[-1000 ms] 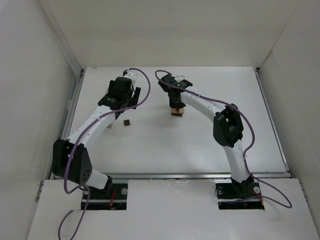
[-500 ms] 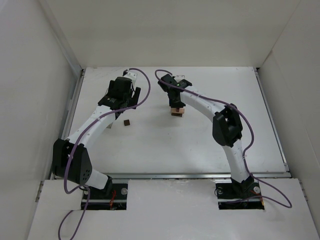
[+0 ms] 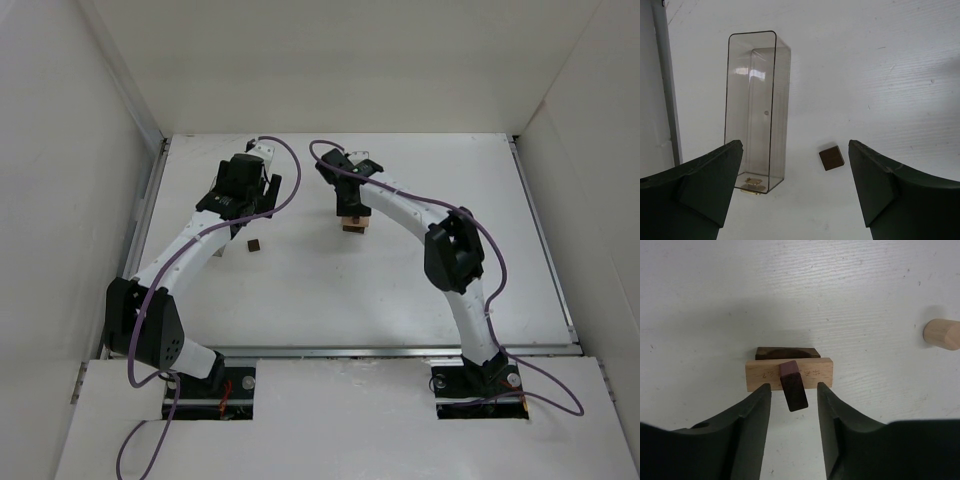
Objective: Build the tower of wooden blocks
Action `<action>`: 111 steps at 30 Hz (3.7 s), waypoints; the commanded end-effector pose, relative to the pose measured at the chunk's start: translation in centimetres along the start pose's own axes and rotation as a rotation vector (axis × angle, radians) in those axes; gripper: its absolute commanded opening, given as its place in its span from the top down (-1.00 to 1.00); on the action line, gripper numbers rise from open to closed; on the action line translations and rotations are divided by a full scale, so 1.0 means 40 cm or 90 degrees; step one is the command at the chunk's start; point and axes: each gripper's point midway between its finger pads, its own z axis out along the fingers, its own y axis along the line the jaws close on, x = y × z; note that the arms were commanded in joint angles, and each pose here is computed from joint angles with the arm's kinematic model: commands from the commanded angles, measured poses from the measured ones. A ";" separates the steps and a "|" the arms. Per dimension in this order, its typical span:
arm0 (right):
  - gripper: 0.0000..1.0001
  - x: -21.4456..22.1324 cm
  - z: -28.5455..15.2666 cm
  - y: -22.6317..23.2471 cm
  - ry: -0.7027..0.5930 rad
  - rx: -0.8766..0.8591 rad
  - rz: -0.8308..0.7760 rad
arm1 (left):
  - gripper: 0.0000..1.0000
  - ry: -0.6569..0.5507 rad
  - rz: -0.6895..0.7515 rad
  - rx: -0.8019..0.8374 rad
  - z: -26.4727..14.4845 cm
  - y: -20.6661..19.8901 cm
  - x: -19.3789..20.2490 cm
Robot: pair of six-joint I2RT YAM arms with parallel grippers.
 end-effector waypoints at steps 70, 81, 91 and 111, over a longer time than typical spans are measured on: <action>-0.26 -0.125 -0.186 -0.109 -0.101 -0.137 0.049 | 0.16 0.263 0.427 0.399 0.174 -0.135 0.327; -0.26 -0.114 -0.180 -0.105 -0.084 -0.153 0.048 | 1.00 0.244 0.414 0.404 0.147 -0.134 0.289; -0.26 -0.203 -0.332 -0.116 -0.195 -0.360 0.122 | 1.00 -0.196 0.417 0.377 -0.067 -0.141 -0.200; -0.07 -0.194 -0.593 0.067 -0.271 -0.687 0.110 | 1.00 -0.412 0.500 0.670 -0.333 -0.362 -0.276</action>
